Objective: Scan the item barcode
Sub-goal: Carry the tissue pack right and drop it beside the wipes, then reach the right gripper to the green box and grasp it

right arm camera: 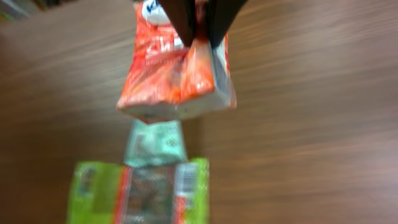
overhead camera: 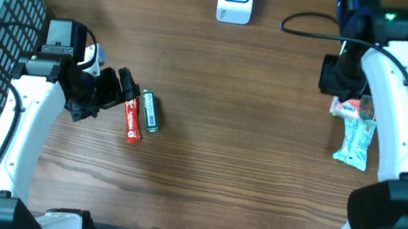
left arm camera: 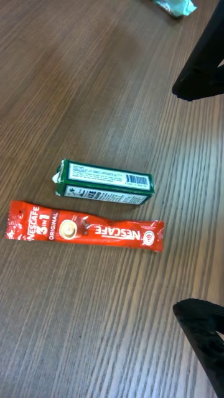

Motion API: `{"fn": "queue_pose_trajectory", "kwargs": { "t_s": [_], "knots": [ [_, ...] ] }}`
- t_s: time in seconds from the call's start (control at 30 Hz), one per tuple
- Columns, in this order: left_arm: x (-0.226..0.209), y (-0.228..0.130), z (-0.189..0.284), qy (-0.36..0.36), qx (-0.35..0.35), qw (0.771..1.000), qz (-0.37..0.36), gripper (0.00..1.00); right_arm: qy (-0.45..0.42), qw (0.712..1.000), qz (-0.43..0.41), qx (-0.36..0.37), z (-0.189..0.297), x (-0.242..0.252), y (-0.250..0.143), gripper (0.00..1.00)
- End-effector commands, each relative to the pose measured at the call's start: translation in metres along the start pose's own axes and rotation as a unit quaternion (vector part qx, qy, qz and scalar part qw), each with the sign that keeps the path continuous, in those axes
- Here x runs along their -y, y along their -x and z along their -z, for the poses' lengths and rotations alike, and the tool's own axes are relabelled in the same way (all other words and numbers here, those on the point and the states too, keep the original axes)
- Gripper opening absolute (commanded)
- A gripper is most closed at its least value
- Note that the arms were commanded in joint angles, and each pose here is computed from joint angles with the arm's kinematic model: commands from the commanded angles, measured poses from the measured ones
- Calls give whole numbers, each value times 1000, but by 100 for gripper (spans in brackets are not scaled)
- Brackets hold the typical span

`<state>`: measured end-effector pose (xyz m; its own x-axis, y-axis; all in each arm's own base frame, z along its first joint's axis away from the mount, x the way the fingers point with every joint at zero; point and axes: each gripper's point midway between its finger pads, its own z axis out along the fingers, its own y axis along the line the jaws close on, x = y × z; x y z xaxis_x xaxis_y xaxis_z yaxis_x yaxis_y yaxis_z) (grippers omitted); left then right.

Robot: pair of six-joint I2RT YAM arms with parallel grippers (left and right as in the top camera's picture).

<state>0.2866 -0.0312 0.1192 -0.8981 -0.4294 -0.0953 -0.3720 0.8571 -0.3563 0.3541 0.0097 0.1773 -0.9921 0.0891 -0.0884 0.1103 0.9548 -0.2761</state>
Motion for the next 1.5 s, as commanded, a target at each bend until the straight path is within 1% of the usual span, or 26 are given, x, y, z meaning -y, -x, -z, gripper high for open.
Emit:
{"fn": "queue_pose_trajectory", "kwargs": {
  "t_s": [0.0,0.1,0.13,0.17,0.23,0.27,0.33,0.37,0.4,0.47,0.53,0.57,0.6,0.67,0.7,0.83,0.87,0.9,1.0,1.1,1.17,1.2,1.3,1.33,1.4,1.47],
  "knots": [
    [2,-1,2,-6,2,1000,-3,100,-110,994,1,-7,-40,24,-4,4],
    [2,-1,2,-5,2,1000,-3,100,-113,993,11,-21,-70,18,-15,6],
    [2,-1,2,-5,1,1000,-3,100,-114,993,13,-25,-82,15,-19,29],
    [2,-1,2,-5,1,1000,-3,100,-115,993,14,-26,-90,14,-22,71],
    [2,-1,2,-5,1,1000,-3,100,-113,993,28,-26,-100,11,-24,95],
    [2,-1,2,-6,2,1000,-3,100,-110,993,27,-24,-102,9,-24,97],
    [2,-1,2,-6,2,1000,-3,100,-75,997,20,-22,-105,-3,-22,97],
    [2,-1,2,-5,1,1000,-3,100,-24,999,16,-25,-106,-22,-22,97],
    [2,-1,2,-6,2,1000,-3,100,53,998,23,-32,-105,-49,-23,97],
    [2,-1,2,-6,2,1000,-3,100,214,972,92,-34,-90,-105,-27,97],
    [2,-1,2,-6,2,1000,-3,100,260,960,100,-21,-82,-123,-23,95],
    [2,-1,2,-5,1,1000,-3,100,269,957,103,-17,-79,-128,-22,89],
    [2,-1,2,-6,2,1000,-3,100,272,956,106,-14,-78,-131,-22,82],
    [2,-1,2,-5,1,1000,-3,100,273,955,115,-13,-77,-138,-25,7],
    [2,-1,2,-5,1,1000,-3,100,273,955,119,-18,-78,-141,-29,4],
    [2,-1,2,-5,1,1000,-3,100,262,954,139,-34,-99,-152,-51,5],
    [2,-1,2,-5,1,1000,-3,100,248,958,141,-29,-109,-150,-53,8],
    [2,-1,2,-6,2,1000,-3,100,197,970,142,-20,-127,-136,-54,13],
    [2,-1,2,-6,2,1000,-3,100,28,996,85,2,-158,-78,-47,12],
    [2,-1,2,-6,2,1000,-3,100,-42,997,57,8,-163,-44,-43,12],
    [2,-1,2,-6,2,1000,-3,100,-40,998,43,3,-166,-36,-42,12],
    [2,-1,2,-5,1,1000,-3,100,-20,999,38,-1,-167,-41,-42,12],
    [2,-1,2,-6,2,1000,-3,100,154,984,89,-6,-159,-100,-44,13],
    [2,-1,2,-5,1,1000,-3,100,238,967,93,-14,-146,-127,-49,15],
    [2,-1,2,-6,2,1000,-3,100,393,911,123,-28,-110,-178,-63,16],
    [2,-1,2,-6,2,1000,-3,100,435,888,149,-14,-91,-212,-67,20]
  ]
}}
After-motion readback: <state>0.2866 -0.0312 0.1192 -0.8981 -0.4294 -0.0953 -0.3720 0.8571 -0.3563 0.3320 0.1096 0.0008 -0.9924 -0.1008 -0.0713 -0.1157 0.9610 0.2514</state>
